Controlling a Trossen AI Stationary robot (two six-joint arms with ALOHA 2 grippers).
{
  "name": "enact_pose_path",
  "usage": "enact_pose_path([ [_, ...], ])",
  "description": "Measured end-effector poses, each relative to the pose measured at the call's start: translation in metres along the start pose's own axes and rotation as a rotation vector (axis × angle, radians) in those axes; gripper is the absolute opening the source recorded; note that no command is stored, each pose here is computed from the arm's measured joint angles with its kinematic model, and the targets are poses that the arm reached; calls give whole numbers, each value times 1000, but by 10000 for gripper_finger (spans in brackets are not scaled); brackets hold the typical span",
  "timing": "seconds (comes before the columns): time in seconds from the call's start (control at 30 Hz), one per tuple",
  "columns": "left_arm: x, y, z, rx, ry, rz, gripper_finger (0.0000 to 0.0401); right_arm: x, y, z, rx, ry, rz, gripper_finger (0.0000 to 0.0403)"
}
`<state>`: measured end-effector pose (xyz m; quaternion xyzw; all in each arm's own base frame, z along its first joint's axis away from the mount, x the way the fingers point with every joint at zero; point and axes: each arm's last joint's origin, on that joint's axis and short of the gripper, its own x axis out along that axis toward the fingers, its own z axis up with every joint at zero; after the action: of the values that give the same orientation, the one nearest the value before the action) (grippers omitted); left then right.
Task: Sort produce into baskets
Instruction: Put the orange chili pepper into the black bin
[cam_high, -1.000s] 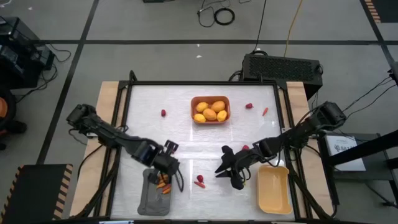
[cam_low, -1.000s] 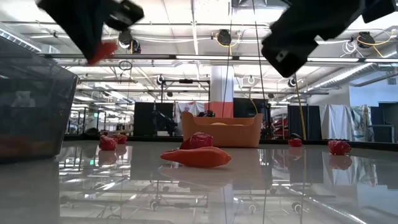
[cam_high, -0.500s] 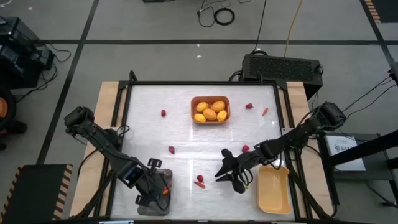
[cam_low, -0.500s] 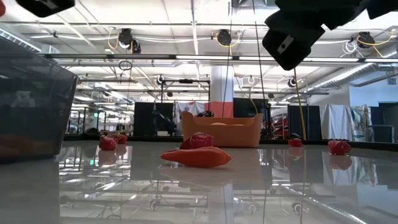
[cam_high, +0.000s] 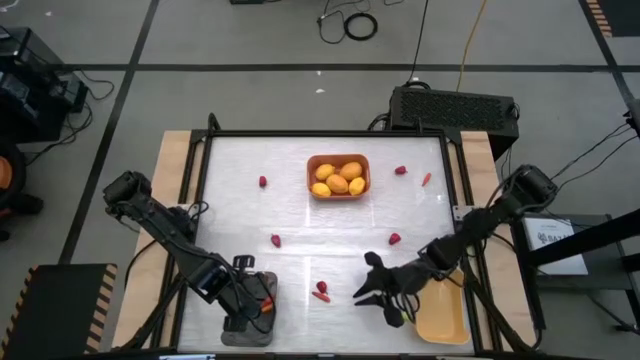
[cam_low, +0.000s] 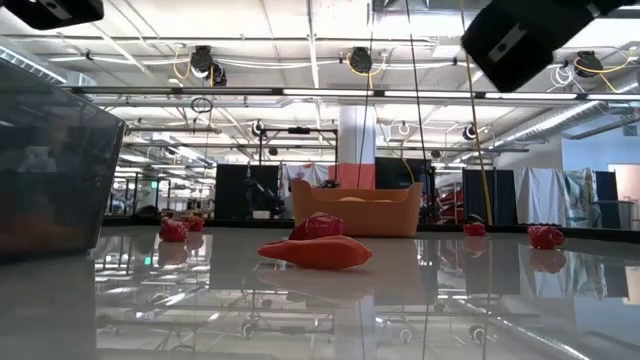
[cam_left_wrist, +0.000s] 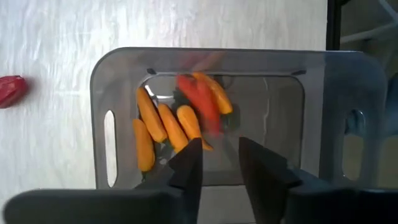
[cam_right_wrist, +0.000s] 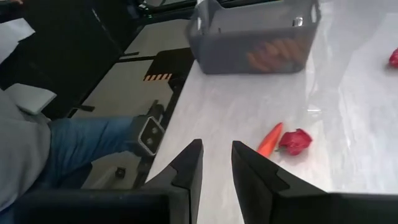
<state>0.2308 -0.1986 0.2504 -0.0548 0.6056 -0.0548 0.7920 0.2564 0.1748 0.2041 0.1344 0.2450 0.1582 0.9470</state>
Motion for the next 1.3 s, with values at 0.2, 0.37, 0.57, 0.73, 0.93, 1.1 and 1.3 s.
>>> enact_pose_path([
  [0.2,0,0,3,-79,-17,-12,144,-2,8,-3,0,-15,4,77],
  [0.37,-2,-9,20,24,-207,-84,145,-2,8,-2,15,-21,6,77],
  [0.57,-13,-13,54,197,-573,-100,145,-2,9,-1,21,-32,10,77],
  [0.73,9,7,84,226,-601,-88,145,-2,9,-1,44,-30,10,77],
  [0.93,58,30,106,213,-464,-139,145,-2,9,-4,41,-12,6,77],
  [1.1,91,37,111,215,-363,-171,145,-2,8,-6,15,9,-4,77],
  [1.3,115,40,108,242,-282,-186,145,-2,8,-7,-8,24,-10,77],
])
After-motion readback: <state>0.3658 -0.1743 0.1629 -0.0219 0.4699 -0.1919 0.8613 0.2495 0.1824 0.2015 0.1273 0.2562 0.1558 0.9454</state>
